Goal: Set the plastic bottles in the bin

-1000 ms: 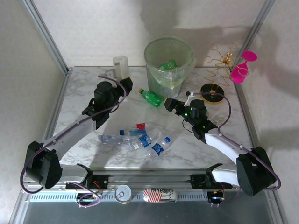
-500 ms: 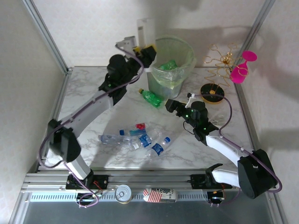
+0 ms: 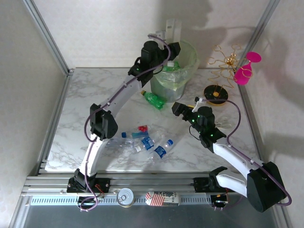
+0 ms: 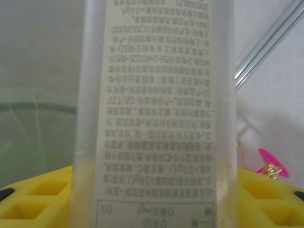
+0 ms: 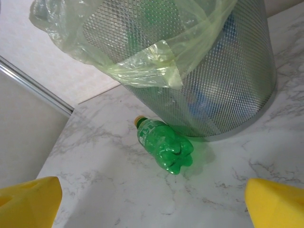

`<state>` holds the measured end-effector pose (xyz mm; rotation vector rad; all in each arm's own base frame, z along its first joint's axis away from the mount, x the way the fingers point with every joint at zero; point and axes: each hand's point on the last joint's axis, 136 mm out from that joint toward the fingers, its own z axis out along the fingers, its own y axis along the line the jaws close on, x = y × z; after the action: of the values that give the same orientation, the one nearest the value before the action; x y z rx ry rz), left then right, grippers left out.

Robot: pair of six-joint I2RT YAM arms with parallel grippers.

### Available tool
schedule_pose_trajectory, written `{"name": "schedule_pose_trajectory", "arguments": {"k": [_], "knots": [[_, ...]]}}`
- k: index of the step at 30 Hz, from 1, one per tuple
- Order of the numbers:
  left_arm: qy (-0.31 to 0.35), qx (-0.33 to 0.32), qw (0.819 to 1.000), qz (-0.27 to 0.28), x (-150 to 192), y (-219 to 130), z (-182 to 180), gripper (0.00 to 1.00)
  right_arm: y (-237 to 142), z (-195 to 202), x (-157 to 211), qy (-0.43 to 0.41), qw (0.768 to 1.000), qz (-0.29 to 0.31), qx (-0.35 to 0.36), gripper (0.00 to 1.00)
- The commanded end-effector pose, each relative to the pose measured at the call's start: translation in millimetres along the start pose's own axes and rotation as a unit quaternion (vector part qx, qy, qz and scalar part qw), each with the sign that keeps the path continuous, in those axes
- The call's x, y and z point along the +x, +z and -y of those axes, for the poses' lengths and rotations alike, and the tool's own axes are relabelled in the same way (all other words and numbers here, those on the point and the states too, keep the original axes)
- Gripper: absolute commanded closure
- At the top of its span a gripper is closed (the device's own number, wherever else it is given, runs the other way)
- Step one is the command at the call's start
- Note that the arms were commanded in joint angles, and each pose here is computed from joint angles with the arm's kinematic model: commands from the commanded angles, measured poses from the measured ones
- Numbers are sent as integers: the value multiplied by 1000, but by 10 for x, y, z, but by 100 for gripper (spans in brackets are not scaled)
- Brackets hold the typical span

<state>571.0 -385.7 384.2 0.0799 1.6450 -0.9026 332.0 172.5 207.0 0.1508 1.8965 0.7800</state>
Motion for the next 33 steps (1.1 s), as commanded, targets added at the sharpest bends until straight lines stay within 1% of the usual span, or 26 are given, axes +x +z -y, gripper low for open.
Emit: {"name": "schedule_pose_trajectory", "arguments": {"k": [1, 4, 5, 7, 9, 12, 16, 19, 22, 23, 24, 25, 27, 28, 29, 33], "knots": [[-3, -4, 1000, 9, -84, -17, 77, 52, -26, 61, -7, -15, 1000, 4, 17, 1], [-1, -15, 1000, 2, -6, 12, 4, 47, -37, 93, -59, -31, 999, 9, 33, 1], [-1, -17, 1000, 0, 9, 16, -4, 44, -40, 110, -74, -36, 999, 10, 39, 1], [0, -17, 1000, -2, 19, 14, -7, 31, -50, 115, -121, -46, 998, 14, 47, 1], [0, -14, 1000, -4, 9, 1, 23, 16, -57, 122, -166, -54, 997, 18, 55, 1], [6, 2, 1000, -5, -60, -56, 147, 1, -73, 128, -237, -61, 996, 27, 65, 1], [33, 13, 999, -3, -208, -210, 361, 0, -69, 130, -283, -68, 995, 33, 71, 1], [51, 19, 999, 5, -343, -387, 529, 1, -17, 55, -267, -76, 995, 23, 53, 1], [54, 36, 998, 26, -481, -632, 692, 1, 65, -68, -214, -82, 996, 5, 20, 1], [53, 43, 997, 41, -560, -752, 742, 0, 94, -115, -195, -85, 996, 0, 9, 1], [51, 45, 996, 49, -554, -851, 739, 0, 125, -169, -175, -89, 996, -4, -1, 1], [48, 51, 995, 67, -650, -968, 780, 0, 149, -209, -150, -92, 996, -7, -9, 1], [41, 51, 993, 97, -742, -1213, 772, 0, 222, -316, -75, -105, 994, -18, -26, 1], [39, 43, 993, 100, -692, -1292, 707, 0, 261, -361, -33, -111, 993, -25, -32, 1], [37, 40, 991, 120, -757, -1429, 694, 0, 306, -422, 13, -119, 992, -33, -39, 1], [32, -4, 988, 154, -743, -1862, 463, 0, 516, -637, 220, -155, 984, -70, -59, 1]]}}
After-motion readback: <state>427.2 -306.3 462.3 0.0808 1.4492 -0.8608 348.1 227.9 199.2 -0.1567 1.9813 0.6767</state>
